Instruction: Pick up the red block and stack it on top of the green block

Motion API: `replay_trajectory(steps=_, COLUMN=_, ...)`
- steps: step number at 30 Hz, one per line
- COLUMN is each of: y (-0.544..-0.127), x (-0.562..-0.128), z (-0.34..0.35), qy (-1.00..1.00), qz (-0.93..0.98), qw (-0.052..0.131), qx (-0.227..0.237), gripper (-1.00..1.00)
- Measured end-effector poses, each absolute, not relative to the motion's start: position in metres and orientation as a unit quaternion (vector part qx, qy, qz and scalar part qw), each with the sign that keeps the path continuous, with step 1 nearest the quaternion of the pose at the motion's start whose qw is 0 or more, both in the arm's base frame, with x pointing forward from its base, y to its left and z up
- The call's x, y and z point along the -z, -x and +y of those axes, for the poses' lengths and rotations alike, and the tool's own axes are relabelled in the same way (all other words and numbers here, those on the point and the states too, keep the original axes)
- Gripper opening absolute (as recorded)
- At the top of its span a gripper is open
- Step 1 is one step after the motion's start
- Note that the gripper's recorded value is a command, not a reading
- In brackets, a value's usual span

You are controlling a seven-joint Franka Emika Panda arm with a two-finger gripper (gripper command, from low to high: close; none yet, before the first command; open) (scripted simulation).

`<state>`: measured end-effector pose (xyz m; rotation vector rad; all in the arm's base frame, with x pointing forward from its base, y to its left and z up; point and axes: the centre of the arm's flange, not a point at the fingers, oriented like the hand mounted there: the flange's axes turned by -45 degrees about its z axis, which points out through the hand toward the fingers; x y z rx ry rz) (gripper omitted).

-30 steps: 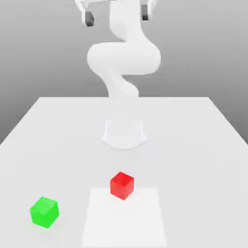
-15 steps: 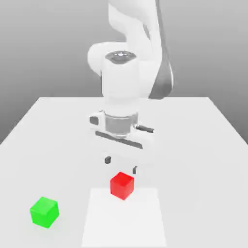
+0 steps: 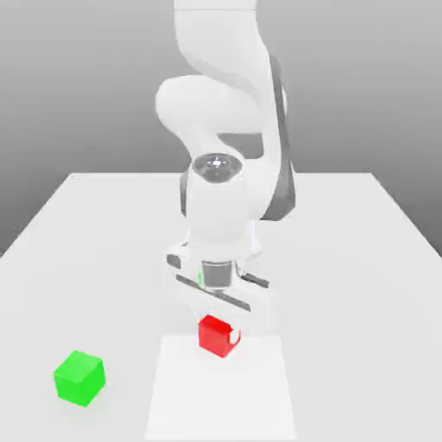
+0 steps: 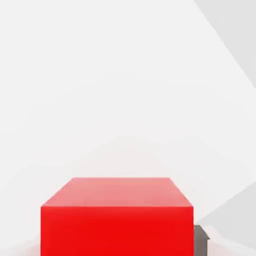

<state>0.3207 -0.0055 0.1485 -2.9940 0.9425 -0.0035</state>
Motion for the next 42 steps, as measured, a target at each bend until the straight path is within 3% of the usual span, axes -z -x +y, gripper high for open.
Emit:
replay_trajectory(steps=12, y=-0.327, x=-0.211, z=-0.015, qy=0.951, qz=0.31, qw=-0.003, qx=0.002, gripper=-1.0)
replay_trajectory(steps=22, y=-0.374, x=-0.23, z=-0.106, qy=0.923, qz=0.384, qw=-0.016, qx=0.005, gripper=-1.0)
replay_trajectory(steps=32, y=-0.4, x=-0.246, z=-0.202, qy=0.895, qz=0.447, qw=-0.003, qx=0.001, gripper=-1.0)
replay_trajectory(steps=37, y=-0.406, x=-0.199, z=-0.21, qy=0.894, qz=0.449, qw=0.0, qx=0.0, gripper=-1.0)
replay_trajectory(steps=38, y=-0.405, x=-0.188, z=-0.21, qy=0.894, qz=0.449, qw=0.0, qx=0.0, gripper=1.0)
replay_trajectory(steps=42, y=-0.405, x=-0.188, z=-0.21, qy=0.894, qz=0.449, qw=0.0, qx=0.0, gripper=1.0)
